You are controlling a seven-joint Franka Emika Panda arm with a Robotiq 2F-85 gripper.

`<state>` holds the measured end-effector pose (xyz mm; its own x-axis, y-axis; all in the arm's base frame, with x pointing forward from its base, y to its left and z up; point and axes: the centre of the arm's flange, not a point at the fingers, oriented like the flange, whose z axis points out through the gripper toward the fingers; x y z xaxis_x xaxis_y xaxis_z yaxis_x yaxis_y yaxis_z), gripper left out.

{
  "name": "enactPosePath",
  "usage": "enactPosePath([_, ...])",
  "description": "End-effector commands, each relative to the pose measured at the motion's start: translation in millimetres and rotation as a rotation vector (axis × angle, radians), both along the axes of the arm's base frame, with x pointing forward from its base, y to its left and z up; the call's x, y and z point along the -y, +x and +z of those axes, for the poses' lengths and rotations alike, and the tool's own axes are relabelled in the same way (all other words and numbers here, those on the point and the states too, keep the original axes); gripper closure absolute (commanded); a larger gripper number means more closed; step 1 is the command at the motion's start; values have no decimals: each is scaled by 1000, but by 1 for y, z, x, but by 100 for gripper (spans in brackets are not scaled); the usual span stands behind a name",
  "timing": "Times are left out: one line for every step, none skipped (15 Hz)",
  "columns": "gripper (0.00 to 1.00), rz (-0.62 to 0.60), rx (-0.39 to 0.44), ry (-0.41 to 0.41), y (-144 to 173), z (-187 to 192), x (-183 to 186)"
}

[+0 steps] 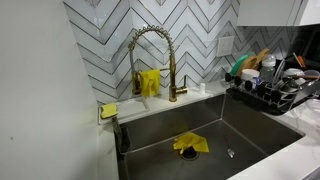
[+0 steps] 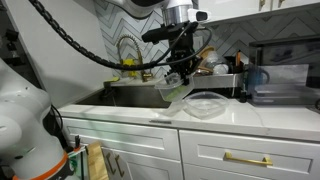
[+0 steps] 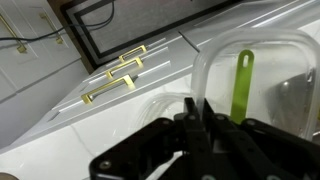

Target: Remove the lunchbox from the sink, put it on the counter, remove the lunchbox from the drying rack put it on the counter, put the lunchbox with a spoon in it in the lunchbox on the right and put them in the sink

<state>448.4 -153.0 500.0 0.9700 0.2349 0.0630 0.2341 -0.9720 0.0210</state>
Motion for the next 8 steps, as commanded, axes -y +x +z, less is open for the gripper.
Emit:
enactPosePath([98, -116, 14, 77, 13, -3, 22])
enactPosePath([98, -145, 20, 102, 17, -5, 27])
enactPosePath([98, -178, 21, 125, 23, -6, 31])
enactPosePath([98, -214, 17, 138, 28, -8, 34])
enactPosePath([98, -244, 21, 153, 33, -11, 37])
enactPosePath([98, -275, 15, 157, 40, -12, 39])
enactPosePath([98, -306, 5, 155, 46, -15, 41])
enactPosePath([98, -327, -1, 161, 51, -18, 42])
